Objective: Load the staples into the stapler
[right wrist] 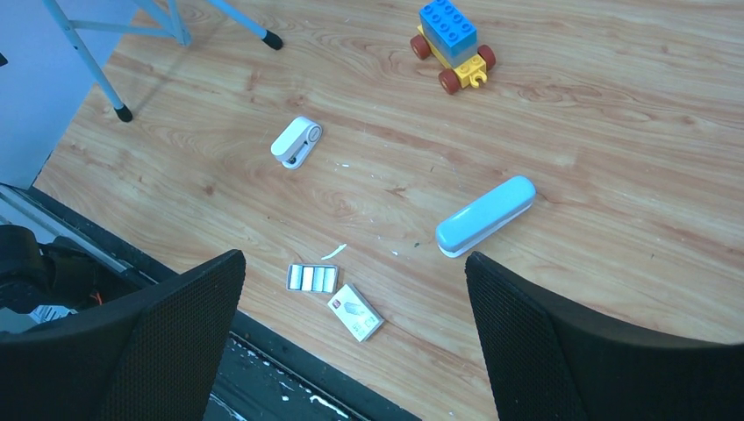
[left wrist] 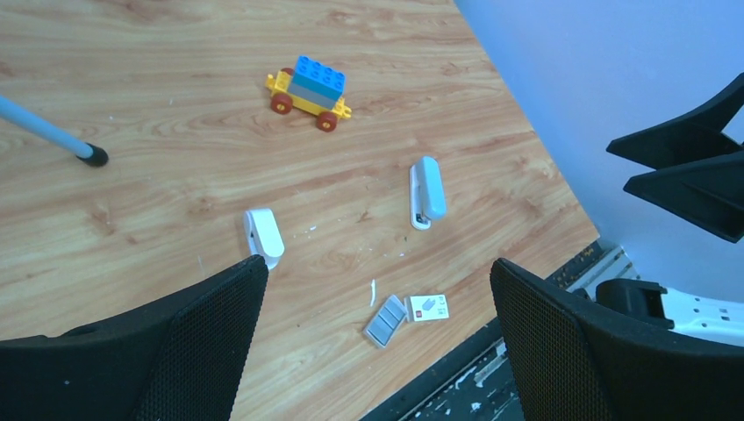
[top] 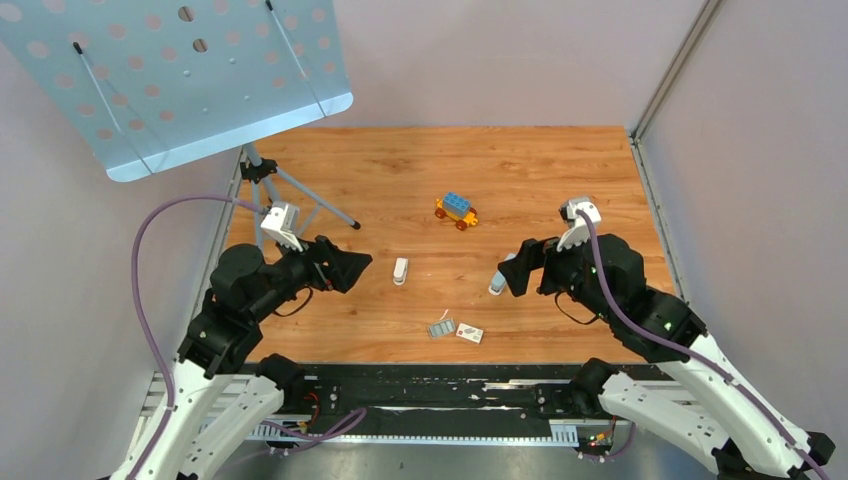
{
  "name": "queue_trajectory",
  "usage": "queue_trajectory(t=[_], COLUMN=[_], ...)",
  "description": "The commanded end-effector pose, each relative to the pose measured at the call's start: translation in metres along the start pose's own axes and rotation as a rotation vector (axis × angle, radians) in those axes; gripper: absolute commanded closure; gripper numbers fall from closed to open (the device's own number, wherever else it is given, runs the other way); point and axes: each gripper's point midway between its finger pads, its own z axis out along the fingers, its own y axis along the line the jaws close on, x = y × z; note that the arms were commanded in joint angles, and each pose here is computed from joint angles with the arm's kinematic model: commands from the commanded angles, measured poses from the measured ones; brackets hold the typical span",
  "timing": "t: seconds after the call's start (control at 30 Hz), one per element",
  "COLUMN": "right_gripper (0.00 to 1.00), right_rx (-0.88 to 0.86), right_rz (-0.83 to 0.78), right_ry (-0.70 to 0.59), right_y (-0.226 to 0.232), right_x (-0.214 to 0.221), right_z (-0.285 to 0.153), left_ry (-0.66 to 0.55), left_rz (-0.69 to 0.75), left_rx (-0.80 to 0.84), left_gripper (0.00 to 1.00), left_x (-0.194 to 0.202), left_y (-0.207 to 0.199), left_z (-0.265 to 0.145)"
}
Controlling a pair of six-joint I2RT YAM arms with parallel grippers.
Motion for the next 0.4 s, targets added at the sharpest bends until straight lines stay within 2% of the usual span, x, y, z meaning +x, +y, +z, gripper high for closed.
queue_trajectory(t=[0.0,0.37], right_gripper=[0.0,0.0], right_rx=[0.02,0.049], right_rz=[0.008,0.054], right_ry=[0.045,0.025], right_y=[-0.0044,-0.0067], right_x=[0.014,0.0086], right_z=[0.001,0.0018], left_ry=[-0.031,-0.026], left_rz=[-0.06,-0.023], left_rx=[0.036,0.056], left_gripper=[0.0,0.0], left_x=[0.001,-0.0006], left_y=[-0.0047,-0.0081], left_z=[0.0011,0.0003])
